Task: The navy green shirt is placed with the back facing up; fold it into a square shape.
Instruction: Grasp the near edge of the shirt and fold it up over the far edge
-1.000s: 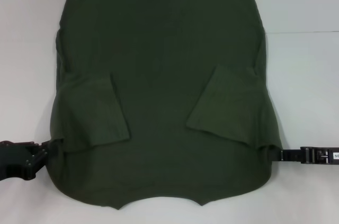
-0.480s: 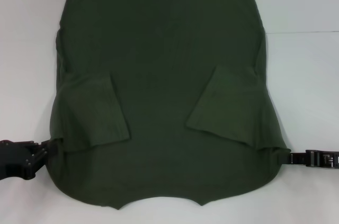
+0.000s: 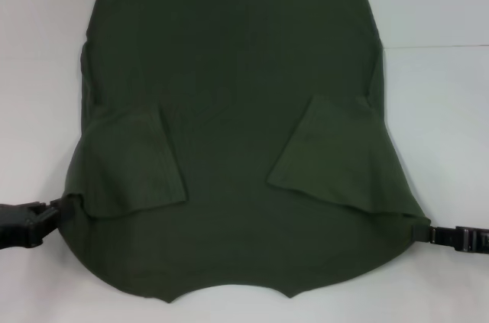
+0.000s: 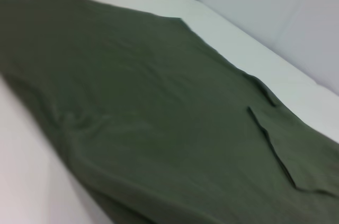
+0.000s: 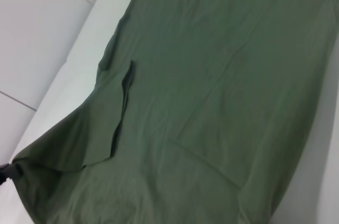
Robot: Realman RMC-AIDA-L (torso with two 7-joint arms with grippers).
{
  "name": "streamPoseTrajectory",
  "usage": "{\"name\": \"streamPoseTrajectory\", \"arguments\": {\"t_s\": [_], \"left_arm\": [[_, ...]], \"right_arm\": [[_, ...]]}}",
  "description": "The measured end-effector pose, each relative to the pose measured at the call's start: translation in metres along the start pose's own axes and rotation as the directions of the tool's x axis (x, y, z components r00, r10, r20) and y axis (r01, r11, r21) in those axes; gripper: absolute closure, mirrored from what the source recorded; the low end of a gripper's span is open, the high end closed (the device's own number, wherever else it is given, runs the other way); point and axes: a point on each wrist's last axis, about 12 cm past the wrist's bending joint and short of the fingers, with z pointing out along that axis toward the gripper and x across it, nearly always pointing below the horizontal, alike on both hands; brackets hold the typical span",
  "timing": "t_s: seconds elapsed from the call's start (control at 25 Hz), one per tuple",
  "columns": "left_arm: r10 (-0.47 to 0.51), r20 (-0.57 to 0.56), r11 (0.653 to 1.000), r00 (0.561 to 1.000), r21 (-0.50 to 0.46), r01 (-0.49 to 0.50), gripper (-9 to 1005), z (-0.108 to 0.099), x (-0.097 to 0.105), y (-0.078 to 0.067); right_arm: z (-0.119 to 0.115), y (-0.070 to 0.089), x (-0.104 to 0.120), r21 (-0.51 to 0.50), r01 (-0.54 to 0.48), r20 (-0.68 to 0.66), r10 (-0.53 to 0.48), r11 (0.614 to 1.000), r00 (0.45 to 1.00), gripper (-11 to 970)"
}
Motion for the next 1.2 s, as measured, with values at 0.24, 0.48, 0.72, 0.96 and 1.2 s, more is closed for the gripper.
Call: {"name": "streamPoseTrajectory", "arguments": {"t_s": [0.24, 0.48, 0.72, 0.96, 1.2], "left_arm": [[-0.145, 0.032, 0.989, 0.989, -0.029, 0.146, 926, -0.011, 0.005, 0.004], [-0.210, 0.068, 0.977, 0.975, -0.028, 0.213, 927, -0.027, 0.015, 0.004], [-0.230, 0.066, 0.973, 0.971, -0.006, 0.231, 927, -0.036, 0.023, 0.001], [-0.242, 0.054, 0.970, 0.969, 0.025, 0.241, 927, -0.042, 0.031, -0.006], [-0.261, 0.039, 0.964, 0.965, 0.066, 0.258, 927, -0.048, 0.041, -0.014]], "right_arm": [[-0.009, 0.001, 0.012, -0.037, 0.044, 0.020, -0.043, 0.998, 0.999, 916], [-0.019, 0.001, 0.022, -0.057, 0.043, 0.042, -0.041, 0.997, 0.998, 916], [-0.027, 0.001, 0.028, -0.069, 0.034, 0.043, -0.031, 0.997, 0.999, 916], [-0.037, 0.000, 0.036, -0.074, 0.035, 0.044, -0.032, 0.997, 0.999, 916], [-0.049, -0.002, 0.043, -0.075, 0.026, 0.049, -0.022, 0.997, 0.999, 916]]}}
